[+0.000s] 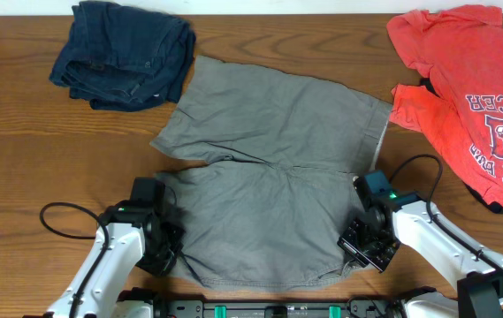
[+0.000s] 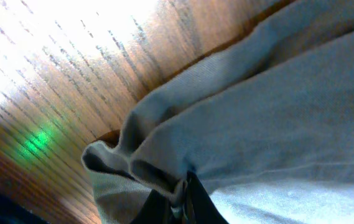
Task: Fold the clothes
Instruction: 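Grasp the lower hems with both grippers and straighten the shorts, then lift the hems with both grippers and fold them up over the waistband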
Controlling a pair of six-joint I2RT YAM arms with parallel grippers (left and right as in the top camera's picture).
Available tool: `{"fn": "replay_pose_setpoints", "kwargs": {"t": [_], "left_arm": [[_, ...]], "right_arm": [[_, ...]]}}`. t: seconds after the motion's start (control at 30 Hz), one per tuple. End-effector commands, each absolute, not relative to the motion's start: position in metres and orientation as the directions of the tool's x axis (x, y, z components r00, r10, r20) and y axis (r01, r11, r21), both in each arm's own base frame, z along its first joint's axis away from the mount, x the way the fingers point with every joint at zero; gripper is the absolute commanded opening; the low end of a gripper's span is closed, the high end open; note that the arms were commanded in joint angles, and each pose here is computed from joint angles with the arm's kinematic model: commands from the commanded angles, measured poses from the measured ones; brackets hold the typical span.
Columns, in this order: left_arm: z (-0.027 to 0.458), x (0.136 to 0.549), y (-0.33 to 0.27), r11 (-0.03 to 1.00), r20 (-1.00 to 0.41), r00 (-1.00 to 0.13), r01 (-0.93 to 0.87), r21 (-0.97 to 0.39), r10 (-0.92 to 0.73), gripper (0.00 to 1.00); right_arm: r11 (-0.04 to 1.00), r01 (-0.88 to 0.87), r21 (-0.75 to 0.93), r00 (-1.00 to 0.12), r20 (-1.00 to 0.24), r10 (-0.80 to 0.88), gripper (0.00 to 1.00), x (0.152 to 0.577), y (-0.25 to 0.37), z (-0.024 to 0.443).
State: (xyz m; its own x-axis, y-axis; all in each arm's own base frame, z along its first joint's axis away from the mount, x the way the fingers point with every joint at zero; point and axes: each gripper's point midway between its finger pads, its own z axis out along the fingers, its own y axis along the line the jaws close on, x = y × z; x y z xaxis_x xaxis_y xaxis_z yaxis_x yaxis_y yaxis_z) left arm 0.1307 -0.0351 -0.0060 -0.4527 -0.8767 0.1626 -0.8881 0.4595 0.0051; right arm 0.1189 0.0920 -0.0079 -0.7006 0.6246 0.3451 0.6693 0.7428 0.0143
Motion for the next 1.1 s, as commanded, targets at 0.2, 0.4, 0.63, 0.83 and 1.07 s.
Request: {"fn": "replay_pose_setpoints", "kwargs": {"t": [0.2, 0.4, 0.63, 0.83, 1.07], "left_arm": [[0.059, 0.211, -0.041, 0.649, -0.013, -0.668, -0.717, -0.255, -0.744, 0.06], [0.139, 0.267, -0.045, 0.727, -0.252, -0.706, -0.524, -0.444, -0.662, 0.06], [0.232, 0.288, -0.046, 0.793, -0.496, -0.649, -0.3, -0.531, -0.577, 0.06], [0.293, 0.276, -0.044, 0.826, -0.624, -0.575, -0.181, -0.534, -0.53, 0.06], [0.327, 0.252, -0.03, 0.842, -0.699, -0.487, -0.172, -0.512, -0.524, 0.06]], "right_arm": [[0.793, 0.594, 0.134, -0.803, 0.151, 0.577, 0.01, 0.177, 0.065, 0.037], [0.831, 0.52, 0.196, -0.829, -0.116, 0.547, 0.01, 0.224, 0.03, 0.107], [0.859, 0.473, 0.198, -0.812, -0.282, 0.512, 0.01, 0.244, 0.006, 0.186], [0.871, 0.451, 0.195, -0.794, -0.358, 0.491, 0.01, 0.241, 0.0, 0.235], [0.876, 0.435, 0.208, -0.756, -0.444, 0.48, 0.01, 0.219, -0.005, 0.28]]}}
